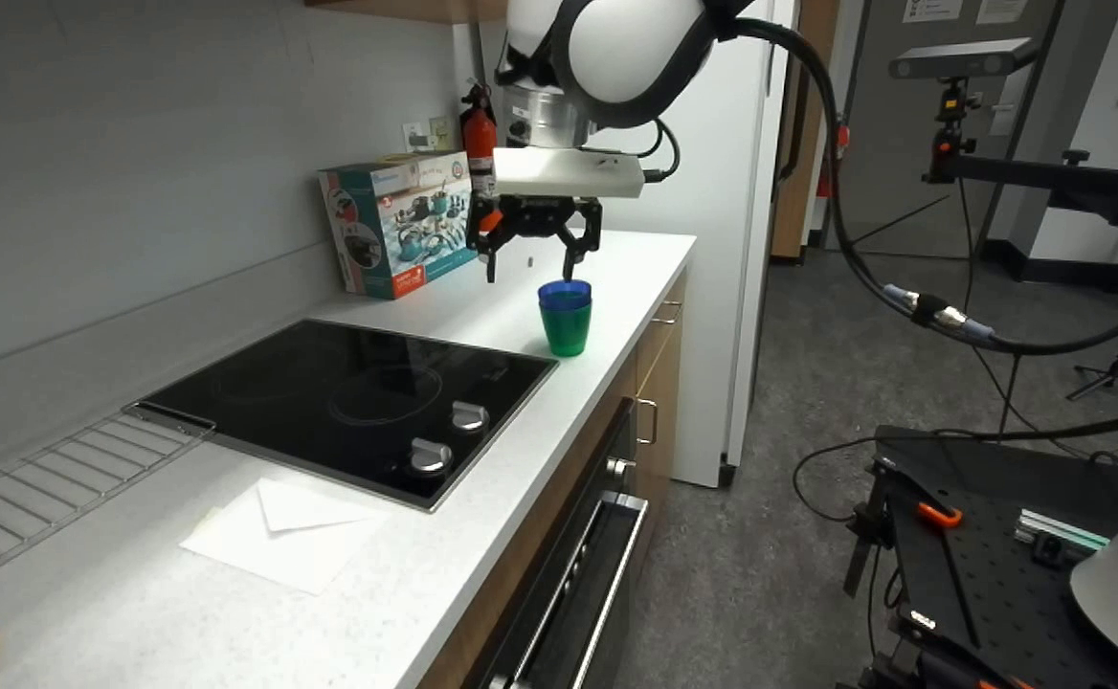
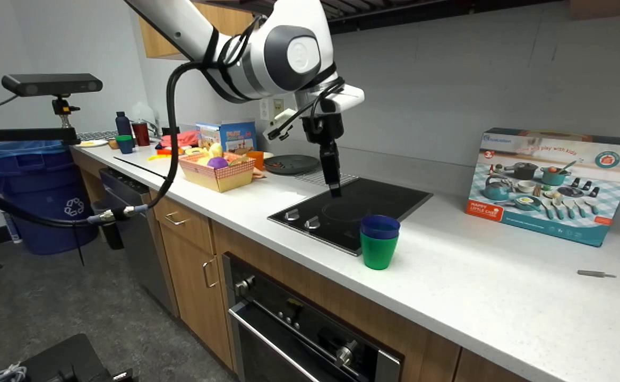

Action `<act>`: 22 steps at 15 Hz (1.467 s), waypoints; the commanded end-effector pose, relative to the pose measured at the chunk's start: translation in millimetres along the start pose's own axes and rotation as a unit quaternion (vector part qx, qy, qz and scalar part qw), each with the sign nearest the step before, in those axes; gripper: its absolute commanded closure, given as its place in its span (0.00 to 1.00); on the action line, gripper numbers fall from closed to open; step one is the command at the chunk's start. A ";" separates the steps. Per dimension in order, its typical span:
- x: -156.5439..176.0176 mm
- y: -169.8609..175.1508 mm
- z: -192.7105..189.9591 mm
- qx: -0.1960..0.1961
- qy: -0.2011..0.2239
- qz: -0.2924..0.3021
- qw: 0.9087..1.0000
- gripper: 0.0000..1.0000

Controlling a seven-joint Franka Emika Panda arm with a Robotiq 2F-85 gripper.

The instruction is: Move the cups to the right

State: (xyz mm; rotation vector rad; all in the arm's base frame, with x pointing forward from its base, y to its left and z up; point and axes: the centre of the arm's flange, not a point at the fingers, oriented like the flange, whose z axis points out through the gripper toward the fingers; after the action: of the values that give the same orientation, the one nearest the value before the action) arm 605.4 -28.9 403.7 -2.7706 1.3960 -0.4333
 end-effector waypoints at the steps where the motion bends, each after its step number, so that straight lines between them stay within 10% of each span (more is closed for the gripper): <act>1: -22.5 -11.4 -11.3 0.011 -0.027 -0.091 0.995 0.00; 14: -115.2 -68.0 -9.3 0.012 -0.055 -0.331 0.942 0.00; 22: -193.9 -58.9 -28.2 0.002 -0.075 -0.295 0.952 0.00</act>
State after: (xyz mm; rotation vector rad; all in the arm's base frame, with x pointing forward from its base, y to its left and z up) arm 565.0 147.9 382.6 -3.1070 0.4558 -0.2288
